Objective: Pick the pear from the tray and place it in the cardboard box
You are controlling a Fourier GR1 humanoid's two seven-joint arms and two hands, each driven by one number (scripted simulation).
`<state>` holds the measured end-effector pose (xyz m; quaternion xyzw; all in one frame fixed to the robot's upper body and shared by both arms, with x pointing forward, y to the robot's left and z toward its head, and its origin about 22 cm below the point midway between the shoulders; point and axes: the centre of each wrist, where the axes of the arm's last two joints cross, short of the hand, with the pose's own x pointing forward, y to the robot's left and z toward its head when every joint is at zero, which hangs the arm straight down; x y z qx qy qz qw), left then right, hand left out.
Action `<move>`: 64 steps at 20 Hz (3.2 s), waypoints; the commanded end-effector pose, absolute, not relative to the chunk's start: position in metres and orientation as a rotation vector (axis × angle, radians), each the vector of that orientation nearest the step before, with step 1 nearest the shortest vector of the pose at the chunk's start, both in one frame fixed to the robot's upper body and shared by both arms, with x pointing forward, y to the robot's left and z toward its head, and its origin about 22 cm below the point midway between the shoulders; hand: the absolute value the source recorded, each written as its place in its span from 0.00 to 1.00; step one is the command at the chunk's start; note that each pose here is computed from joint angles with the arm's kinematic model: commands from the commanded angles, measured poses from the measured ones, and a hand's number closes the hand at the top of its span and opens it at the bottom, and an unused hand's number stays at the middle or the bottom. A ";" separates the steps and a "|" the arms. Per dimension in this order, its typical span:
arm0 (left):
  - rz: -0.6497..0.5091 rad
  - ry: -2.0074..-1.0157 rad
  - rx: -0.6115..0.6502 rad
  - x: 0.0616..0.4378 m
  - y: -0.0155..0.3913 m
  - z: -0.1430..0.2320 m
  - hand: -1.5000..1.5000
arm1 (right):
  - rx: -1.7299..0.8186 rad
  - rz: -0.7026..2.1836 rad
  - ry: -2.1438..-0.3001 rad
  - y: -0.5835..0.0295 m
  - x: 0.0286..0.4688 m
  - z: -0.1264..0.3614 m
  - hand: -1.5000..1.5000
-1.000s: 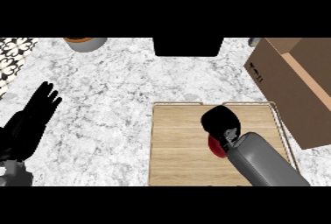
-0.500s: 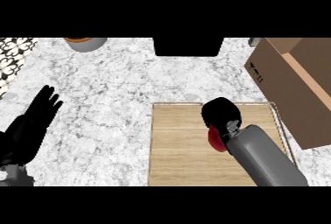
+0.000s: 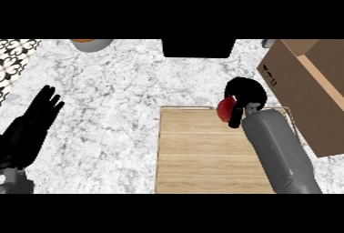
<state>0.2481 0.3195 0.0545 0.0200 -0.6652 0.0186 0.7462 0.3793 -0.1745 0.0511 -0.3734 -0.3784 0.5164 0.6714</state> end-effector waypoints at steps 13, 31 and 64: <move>0.058 -1.436 0.064 0.244 0.310 0.053 0.50 | -1.217 0.857 -1.235 -0.133 0.388 0.174 1.00; 0.046 -1.451 0.037 0.247 0.327 0.045 0.50 | -1.520 0.521 -1.090 -0.239 0.392 0.273 1.00; 0.032 -1.449 0.024 0.247 0.322 0.050 0.50 | -1.156 0.376 -1.176 -0.369 0.400 0.089 0.00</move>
